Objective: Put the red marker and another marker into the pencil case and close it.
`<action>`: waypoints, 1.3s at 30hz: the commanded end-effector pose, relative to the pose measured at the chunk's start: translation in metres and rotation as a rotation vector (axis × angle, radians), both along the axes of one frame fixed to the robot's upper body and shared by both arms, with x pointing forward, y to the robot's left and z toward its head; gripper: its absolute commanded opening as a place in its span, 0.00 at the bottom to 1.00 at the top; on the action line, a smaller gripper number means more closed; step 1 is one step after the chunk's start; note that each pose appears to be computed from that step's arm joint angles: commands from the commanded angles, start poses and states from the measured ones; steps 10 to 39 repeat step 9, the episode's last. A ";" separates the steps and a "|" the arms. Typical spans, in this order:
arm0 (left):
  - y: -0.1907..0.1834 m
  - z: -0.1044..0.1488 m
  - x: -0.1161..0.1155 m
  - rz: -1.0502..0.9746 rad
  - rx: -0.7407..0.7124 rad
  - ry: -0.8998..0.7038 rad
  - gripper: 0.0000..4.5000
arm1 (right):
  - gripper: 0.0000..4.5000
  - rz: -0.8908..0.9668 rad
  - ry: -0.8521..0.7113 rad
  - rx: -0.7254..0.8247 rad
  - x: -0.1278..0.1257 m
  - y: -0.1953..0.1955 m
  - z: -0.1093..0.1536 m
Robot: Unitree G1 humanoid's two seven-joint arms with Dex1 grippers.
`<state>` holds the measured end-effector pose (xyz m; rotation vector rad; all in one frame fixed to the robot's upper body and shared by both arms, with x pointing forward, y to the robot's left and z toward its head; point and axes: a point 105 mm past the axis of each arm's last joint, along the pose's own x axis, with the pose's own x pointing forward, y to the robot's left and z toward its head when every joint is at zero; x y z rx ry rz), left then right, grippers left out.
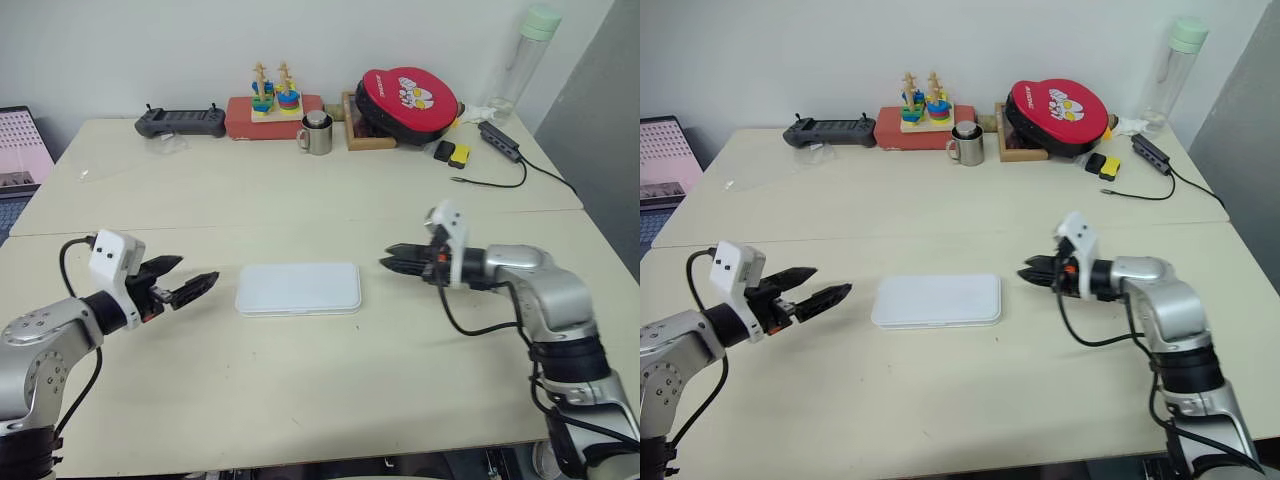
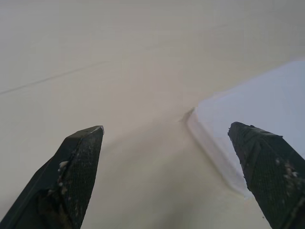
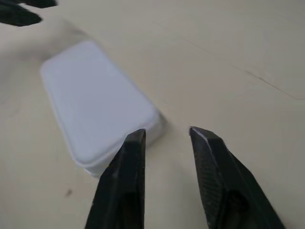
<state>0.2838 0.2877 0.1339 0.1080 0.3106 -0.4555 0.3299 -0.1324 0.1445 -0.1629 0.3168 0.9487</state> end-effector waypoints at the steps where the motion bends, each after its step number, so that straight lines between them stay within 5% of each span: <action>1: 0.020 0.007 -0.001 0.027 0.071 -0.032 1.00 | 0.56 -0.088 -0.045 -0.026 -0.002 -0.024 0.010; 9: 0.027 0.003 -0.002 0.009 0.094 -0.019 1.00 | 0.98 -0.201 -0.040 -0.012 -0.010 -0.038 0.008; 39: 0.027 0.003 -0.002 0.009 0.094 -0.019 1.00 | 0.98 -0.201 -0.040 -0.012 -0.010 -0.038 0.008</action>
